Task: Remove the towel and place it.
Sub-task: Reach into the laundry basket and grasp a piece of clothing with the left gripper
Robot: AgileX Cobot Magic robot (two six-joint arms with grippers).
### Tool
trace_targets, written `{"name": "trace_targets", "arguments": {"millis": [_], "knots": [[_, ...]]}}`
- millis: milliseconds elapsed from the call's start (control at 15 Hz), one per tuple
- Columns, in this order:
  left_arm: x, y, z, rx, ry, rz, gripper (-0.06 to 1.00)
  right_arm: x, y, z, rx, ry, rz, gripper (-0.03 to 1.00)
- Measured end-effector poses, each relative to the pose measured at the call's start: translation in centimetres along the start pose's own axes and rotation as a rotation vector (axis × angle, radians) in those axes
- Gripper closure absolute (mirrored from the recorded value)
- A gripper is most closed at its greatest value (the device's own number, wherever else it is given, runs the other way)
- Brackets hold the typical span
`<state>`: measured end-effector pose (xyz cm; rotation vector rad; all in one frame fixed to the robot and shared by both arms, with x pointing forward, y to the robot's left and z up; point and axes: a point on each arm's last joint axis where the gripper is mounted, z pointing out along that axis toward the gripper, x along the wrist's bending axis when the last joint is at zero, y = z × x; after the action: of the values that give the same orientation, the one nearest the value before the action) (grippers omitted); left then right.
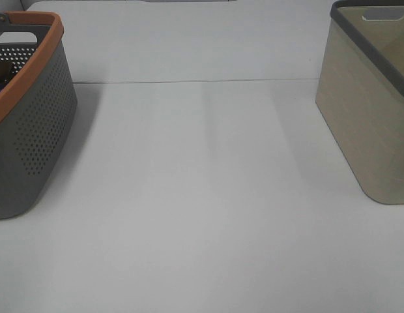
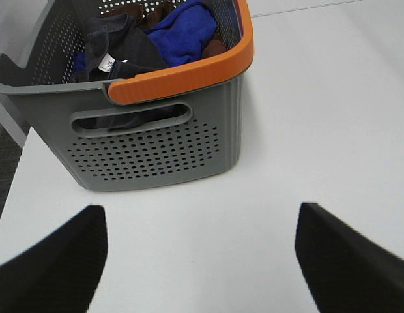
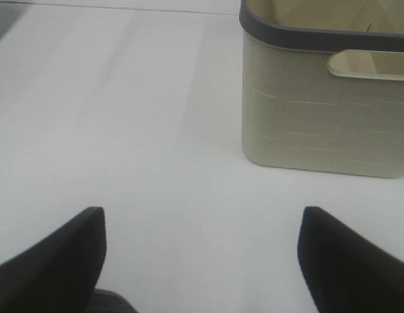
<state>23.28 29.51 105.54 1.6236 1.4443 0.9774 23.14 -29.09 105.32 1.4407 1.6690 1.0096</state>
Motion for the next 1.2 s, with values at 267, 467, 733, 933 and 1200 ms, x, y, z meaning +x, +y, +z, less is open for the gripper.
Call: {"name": "trace_targets", "arguments": {"millis": [267,467,733,933,1200], "knots": [[0.0,0.0,0.0,0.0,0.0,0.0,0.19,0.0,0.0,0.0,0.0,0.0,0.0,0.2],[0.0,0.0,0.0,0.0,0.0,0.0,0.19,0.0,0.0,0.0,0.0,0.0,0.0,0.2],[0.0,0.0,0.0,0.0,0.0,0.0,0.19,0.0,0.0,0.0,0.0,0.0,0.0,0.2],[0.0,0.0,0.0,0.0,0.0,0.0,0.19,0.0,0.0,0.0,0.0,0.0,0.0,0.2],[0.0,0.0,0.0,0.0,0.0,0.0,0.19,0.0,0.0,0.0,0.0,0.0,0.0,0.2]]}}
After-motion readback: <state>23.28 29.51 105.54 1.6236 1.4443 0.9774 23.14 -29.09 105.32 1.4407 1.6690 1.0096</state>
